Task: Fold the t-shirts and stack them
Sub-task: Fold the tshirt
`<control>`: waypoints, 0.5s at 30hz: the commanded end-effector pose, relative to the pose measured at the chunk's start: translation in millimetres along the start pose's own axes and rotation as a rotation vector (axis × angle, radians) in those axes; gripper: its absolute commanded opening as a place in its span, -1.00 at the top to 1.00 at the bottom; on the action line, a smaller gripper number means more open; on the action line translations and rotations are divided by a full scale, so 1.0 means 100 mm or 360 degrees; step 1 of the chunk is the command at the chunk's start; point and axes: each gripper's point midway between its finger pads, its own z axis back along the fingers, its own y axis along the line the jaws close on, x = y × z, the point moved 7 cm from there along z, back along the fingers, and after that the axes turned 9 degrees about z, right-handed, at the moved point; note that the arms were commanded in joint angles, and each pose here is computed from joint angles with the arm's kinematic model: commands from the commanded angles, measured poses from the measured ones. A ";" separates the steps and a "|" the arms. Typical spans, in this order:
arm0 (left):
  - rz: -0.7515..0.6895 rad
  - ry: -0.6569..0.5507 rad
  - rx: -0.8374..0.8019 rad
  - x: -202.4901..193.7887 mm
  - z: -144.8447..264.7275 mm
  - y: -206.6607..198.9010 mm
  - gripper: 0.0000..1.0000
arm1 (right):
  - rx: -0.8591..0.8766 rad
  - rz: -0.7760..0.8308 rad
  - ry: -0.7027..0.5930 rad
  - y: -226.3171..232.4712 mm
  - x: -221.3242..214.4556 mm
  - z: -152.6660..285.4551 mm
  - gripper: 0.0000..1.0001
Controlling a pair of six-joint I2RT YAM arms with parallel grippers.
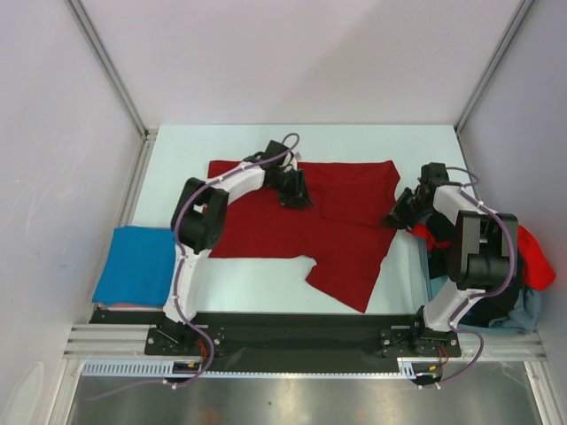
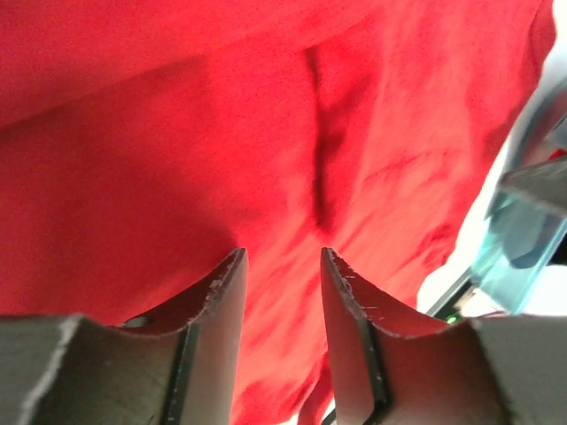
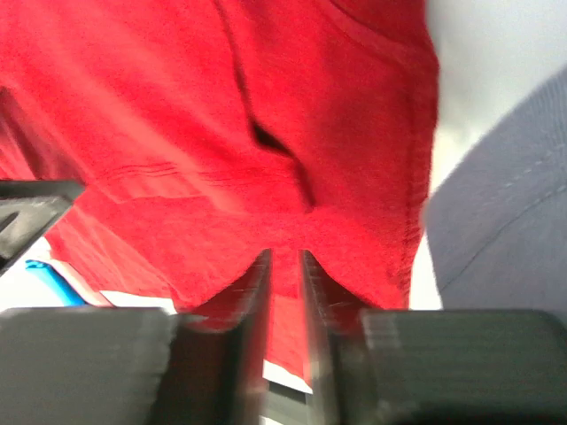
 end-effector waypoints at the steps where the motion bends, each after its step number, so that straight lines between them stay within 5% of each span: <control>1: -0.0293 -0.0193 -0.0004 0.16 0.81 -0.17 0.11 | 0.0026 0.0250 -0.0193 0.27 0.31 0.37 0.39; 6: -0.0171 -0.0425 0.0042 0.52 1.44 0.28 0.09 | 0.0065 0.0391 -0.0352 0.43 0.85 0.35 0.01; 15: 0.0252 -0.0578 0.0024 1.20 1.72 1.15 0.10 | 0.0058 0.0465 -0.0502 0.65 1.84 0.01 -0.36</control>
